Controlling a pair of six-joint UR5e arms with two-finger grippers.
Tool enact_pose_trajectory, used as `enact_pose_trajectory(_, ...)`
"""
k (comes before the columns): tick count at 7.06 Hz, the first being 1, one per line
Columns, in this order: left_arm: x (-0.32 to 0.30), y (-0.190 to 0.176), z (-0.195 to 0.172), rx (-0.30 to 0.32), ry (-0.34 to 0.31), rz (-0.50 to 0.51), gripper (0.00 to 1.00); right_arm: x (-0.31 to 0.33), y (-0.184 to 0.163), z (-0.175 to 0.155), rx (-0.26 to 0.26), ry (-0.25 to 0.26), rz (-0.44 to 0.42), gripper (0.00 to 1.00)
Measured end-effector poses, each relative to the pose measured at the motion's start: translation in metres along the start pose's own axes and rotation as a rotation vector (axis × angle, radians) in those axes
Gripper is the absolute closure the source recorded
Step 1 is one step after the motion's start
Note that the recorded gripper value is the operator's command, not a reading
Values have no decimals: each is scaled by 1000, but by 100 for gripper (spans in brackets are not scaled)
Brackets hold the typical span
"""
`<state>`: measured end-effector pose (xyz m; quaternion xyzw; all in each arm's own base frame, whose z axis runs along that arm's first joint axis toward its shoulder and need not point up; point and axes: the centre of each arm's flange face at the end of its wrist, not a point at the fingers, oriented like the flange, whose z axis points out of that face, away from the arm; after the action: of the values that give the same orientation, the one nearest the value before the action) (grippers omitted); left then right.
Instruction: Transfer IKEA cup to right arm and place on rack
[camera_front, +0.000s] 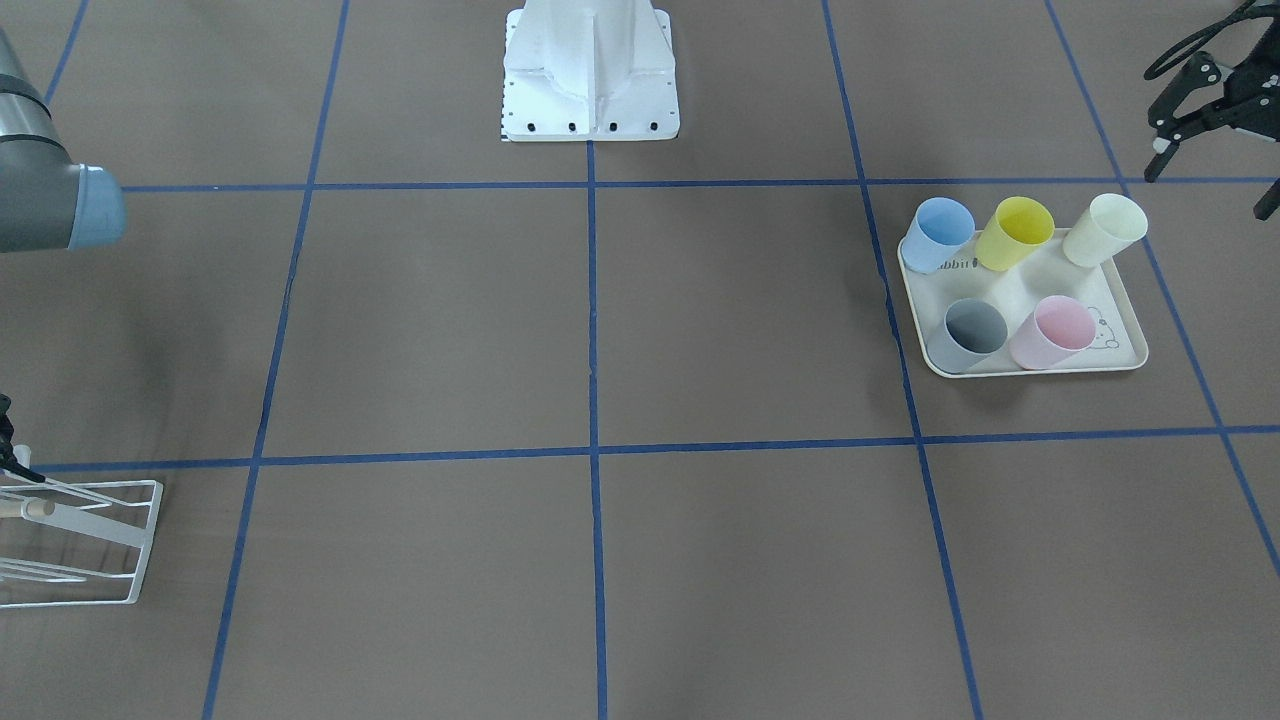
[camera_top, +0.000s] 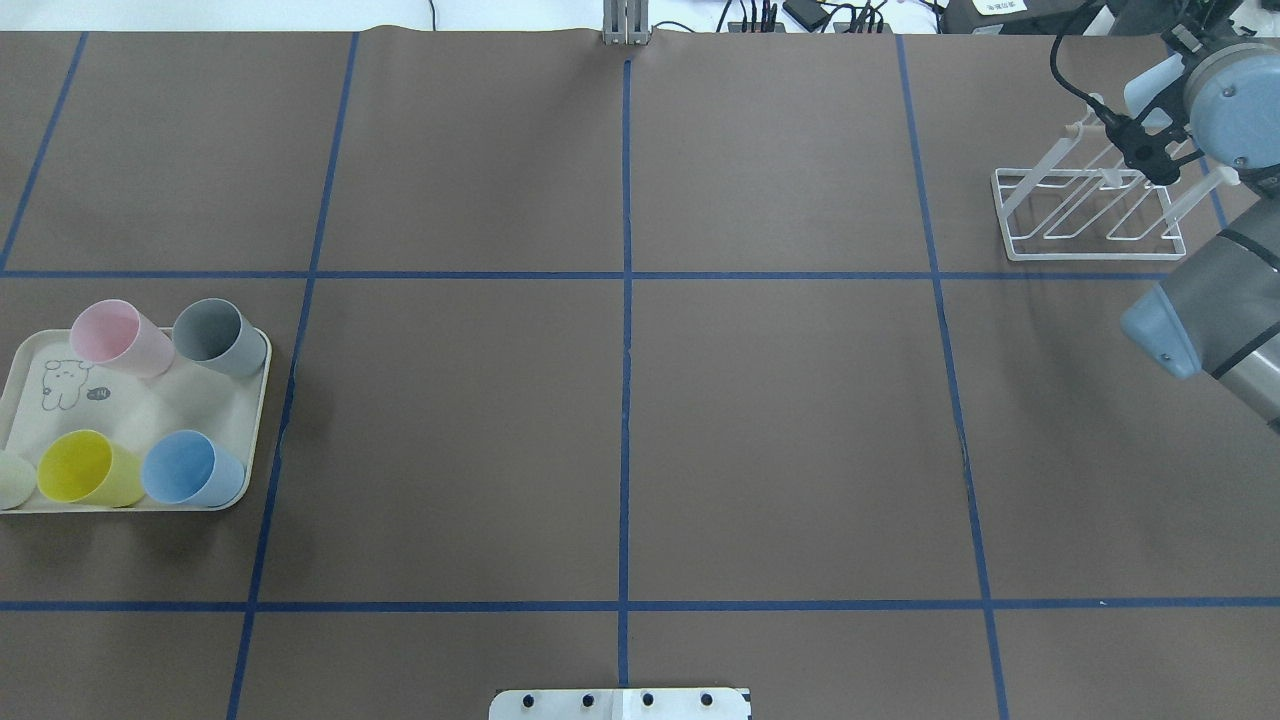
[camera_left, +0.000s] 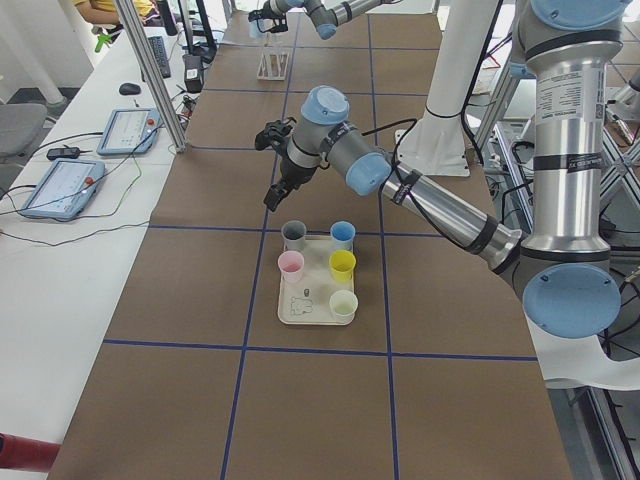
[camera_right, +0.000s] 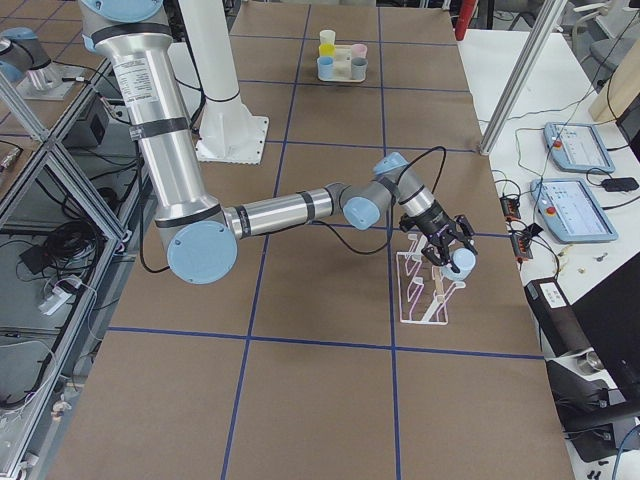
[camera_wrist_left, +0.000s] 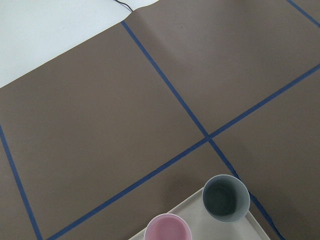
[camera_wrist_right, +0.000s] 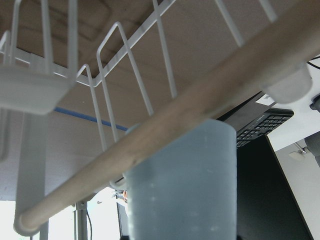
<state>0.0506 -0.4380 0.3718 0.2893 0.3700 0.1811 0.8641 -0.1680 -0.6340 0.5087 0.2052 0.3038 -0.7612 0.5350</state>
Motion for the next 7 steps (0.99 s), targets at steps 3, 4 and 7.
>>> enact_pose_trajectory(3, 0, 0, 0, -1, -1, -1, 0, 1, -5, -2, -15, 7, -5, 41)
enact_pose_trajectory(4, -1, 0, 1, -1, -1, -1, 0, 2, -7, -3, -14, 8, -6, 38)
enact_pose_trajectory(7, -1, 1, 2, -3, -1, -1, 0, 3, -11, -3, -11, 11, 4, 29)
